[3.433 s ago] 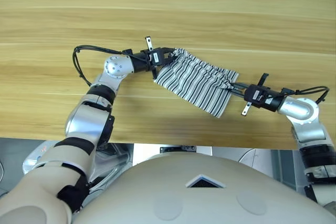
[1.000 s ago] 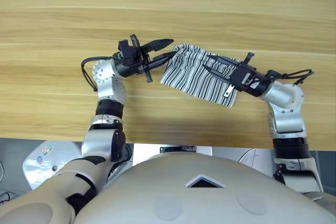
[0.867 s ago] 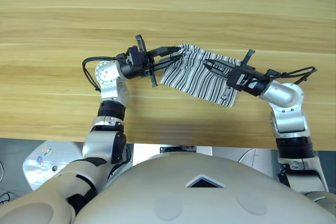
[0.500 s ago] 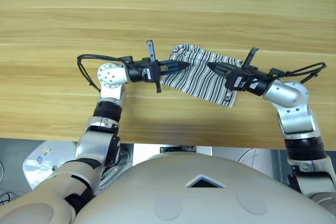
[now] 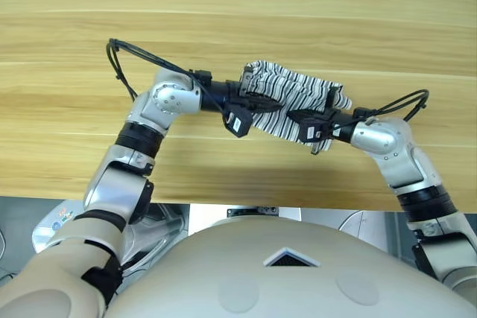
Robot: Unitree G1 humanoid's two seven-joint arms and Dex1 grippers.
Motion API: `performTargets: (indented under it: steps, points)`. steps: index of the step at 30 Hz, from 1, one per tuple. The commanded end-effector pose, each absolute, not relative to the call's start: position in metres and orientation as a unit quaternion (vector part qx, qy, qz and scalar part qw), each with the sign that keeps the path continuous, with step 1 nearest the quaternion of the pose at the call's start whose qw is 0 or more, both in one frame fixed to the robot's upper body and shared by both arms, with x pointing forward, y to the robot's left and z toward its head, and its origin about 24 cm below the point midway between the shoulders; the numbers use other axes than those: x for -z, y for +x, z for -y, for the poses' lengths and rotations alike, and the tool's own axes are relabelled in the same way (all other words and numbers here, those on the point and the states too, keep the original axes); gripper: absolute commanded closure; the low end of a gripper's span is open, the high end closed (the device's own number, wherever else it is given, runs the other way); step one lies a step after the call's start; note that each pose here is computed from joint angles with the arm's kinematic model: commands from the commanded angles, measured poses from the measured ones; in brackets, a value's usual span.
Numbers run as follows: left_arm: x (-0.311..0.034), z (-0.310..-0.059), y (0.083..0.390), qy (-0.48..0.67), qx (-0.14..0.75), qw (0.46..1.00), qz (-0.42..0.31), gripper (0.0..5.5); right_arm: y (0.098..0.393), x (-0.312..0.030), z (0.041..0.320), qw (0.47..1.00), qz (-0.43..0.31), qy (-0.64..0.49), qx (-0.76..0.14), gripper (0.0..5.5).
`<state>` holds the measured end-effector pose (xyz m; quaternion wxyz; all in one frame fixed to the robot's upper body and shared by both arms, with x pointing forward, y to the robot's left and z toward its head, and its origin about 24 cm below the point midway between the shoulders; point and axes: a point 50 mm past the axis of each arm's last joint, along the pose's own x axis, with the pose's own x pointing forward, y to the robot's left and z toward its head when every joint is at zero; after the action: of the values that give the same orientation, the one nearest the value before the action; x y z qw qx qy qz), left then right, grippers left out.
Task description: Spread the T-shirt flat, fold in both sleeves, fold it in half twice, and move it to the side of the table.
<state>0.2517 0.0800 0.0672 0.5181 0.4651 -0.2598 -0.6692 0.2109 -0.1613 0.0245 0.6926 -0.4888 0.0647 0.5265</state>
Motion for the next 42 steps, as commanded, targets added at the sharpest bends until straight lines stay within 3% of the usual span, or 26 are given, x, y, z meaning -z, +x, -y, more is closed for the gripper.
performTargets:
  steps: [1,10,28,36,40,42]
  points:
    - [-0.081,-0.074,0.255,0.521,0.679,0.441,0.27,5.46,0.184,0.001,0.172,0.645,-0.148,-0.486,-0.571,5.5]
    - [-0.083,-0.077,0.258,0.566,0.691,0.369,0.254,5.46,0.162,-0.012,0.176,0.632,-0.142,-0.471,-0.598,5.5]
    - [-0.053,-0.076,0.259,0.58,0.708,0.335,0.225,5.46,0.151,-0.019,0.169,0.632,-0.13,-0.454,-0.614,5.5]
    - [-0.061,-0.071,0.277,0.562,0.686,0.4,0.232,5.46,0.15,-0.013,0.17,0.635,-0.14,-0.452,-0.611,5.5]
    - [-0.08,-0.074,0.302,0.534,0.649,0.492,0.227,5.46,0.15,-0.01,0.171,0.639,-0.145,-0.45,-0.607,5.5]
    - [-0.079,-0.087,0.32,0.547,0.618,0.533,0.186,5.46,0.15,-0.009,0.171,0.64,-0.145,-0.449,-0.606,5.5]
